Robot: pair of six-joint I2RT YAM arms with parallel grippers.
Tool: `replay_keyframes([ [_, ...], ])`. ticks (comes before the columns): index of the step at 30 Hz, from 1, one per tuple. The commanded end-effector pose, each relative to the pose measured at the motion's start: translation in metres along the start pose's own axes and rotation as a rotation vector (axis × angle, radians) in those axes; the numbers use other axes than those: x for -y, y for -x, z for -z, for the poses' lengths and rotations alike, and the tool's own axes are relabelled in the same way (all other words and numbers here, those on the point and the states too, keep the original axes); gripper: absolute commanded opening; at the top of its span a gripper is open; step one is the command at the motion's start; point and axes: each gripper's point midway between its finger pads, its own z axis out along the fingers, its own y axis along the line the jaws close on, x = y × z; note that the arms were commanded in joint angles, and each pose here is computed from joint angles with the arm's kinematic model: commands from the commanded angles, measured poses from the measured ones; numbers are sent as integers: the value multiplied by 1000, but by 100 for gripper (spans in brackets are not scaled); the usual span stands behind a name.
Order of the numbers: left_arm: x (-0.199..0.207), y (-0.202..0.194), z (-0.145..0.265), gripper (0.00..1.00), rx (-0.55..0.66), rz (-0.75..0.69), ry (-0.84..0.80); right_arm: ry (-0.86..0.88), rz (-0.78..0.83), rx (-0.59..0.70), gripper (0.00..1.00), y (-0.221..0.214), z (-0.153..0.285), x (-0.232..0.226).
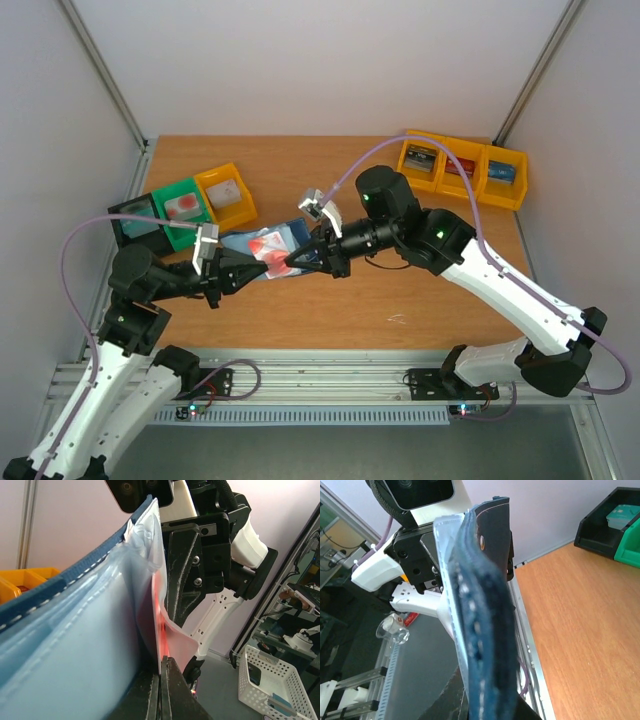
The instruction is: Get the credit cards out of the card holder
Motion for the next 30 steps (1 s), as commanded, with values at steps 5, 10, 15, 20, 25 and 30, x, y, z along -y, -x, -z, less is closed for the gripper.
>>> replay_keyframes([
  [5,3,0,7,0,-3,-32,41,-126,19,63,13,12,45,-2],
  [10,4,4,7,0,3,-46,40,-26,0,55,13,20,26,-12],
  [15,1,3,7,0,6,-42,57,1,22,50,36,24,15,-14],
  [20,-1,2,7,0,3,-42,61,15,22,66,47,30,8,-12],
  [25,0,3,6,0,2,-46,57,-20,-1,56,6,33,-3,0],
  [30,1,5,7,0,8,-43,57,-2,18,54,1,32,-3,-2],
])
